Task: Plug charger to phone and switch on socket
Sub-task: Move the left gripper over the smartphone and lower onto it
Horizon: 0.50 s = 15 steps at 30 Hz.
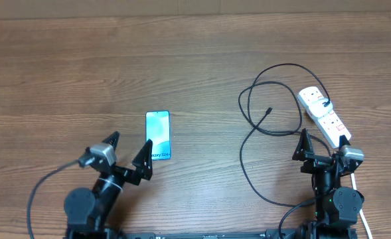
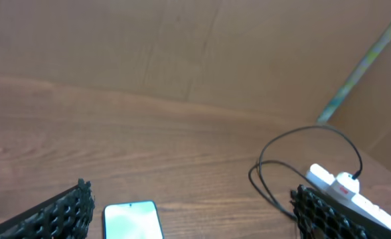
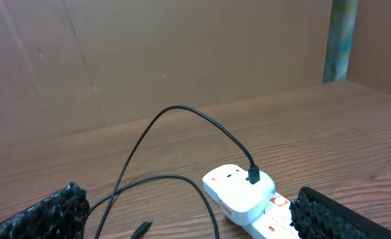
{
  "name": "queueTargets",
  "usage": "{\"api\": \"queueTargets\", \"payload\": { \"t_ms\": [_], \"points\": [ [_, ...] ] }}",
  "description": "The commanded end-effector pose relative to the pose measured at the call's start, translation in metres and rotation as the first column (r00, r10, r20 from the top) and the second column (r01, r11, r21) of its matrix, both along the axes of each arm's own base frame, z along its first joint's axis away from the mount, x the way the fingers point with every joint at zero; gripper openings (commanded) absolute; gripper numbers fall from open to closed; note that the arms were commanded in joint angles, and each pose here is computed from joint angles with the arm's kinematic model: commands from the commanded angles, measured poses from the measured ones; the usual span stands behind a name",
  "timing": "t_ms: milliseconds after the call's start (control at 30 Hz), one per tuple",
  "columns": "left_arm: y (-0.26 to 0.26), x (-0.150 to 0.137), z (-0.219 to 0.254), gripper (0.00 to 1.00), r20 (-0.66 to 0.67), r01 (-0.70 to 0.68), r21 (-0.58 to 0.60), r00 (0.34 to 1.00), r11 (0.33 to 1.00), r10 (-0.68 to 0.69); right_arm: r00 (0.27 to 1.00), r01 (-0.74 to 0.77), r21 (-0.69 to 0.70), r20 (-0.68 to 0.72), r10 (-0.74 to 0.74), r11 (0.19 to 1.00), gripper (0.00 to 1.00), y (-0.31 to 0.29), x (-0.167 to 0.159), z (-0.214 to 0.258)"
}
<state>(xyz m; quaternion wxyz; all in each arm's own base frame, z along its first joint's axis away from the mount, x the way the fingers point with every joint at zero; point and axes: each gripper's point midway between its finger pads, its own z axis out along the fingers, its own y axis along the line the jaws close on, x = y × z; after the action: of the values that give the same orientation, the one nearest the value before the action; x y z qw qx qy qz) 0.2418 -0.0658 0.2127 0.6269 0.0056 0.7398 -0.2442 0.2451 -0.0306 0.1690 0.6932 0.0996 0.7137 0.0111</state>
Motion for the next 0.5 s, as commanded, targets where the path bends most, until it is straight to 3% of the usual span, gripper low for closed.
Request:
{"api": "queueTargets", "payload": {
  "t_ms": [0, 233, 467],
  "points": [
    [-0.001, 0.014, 0.018, 1.00, -0.057, 0.019, 0.051, 0.998, 0.999, -0.016, 1.000, -0.009, -0.003, -0.004, 0.009, 1.000, 1.00, 0.002, 0.001, -0.004],
    [-0.022, 0.060, 0.032, 1.00, -0.281, 0.131, 0.202, 0.957, 0.970, -0.071, 1.000, -0.009, -0.003, -0.004, 0.009, 1.000, 1.00, 0.002, 0.001, -0.004],
    [-0.038, 0.098, 0.014, 1.00, -0.471, 0.114, 0.459, 0.872, 0.881, 0.132, 1.000, -0.009, -0.003, -0.004, 0.009, 1.000, 1.00, 0.002, 0.001, -0.004]
  ]
}}
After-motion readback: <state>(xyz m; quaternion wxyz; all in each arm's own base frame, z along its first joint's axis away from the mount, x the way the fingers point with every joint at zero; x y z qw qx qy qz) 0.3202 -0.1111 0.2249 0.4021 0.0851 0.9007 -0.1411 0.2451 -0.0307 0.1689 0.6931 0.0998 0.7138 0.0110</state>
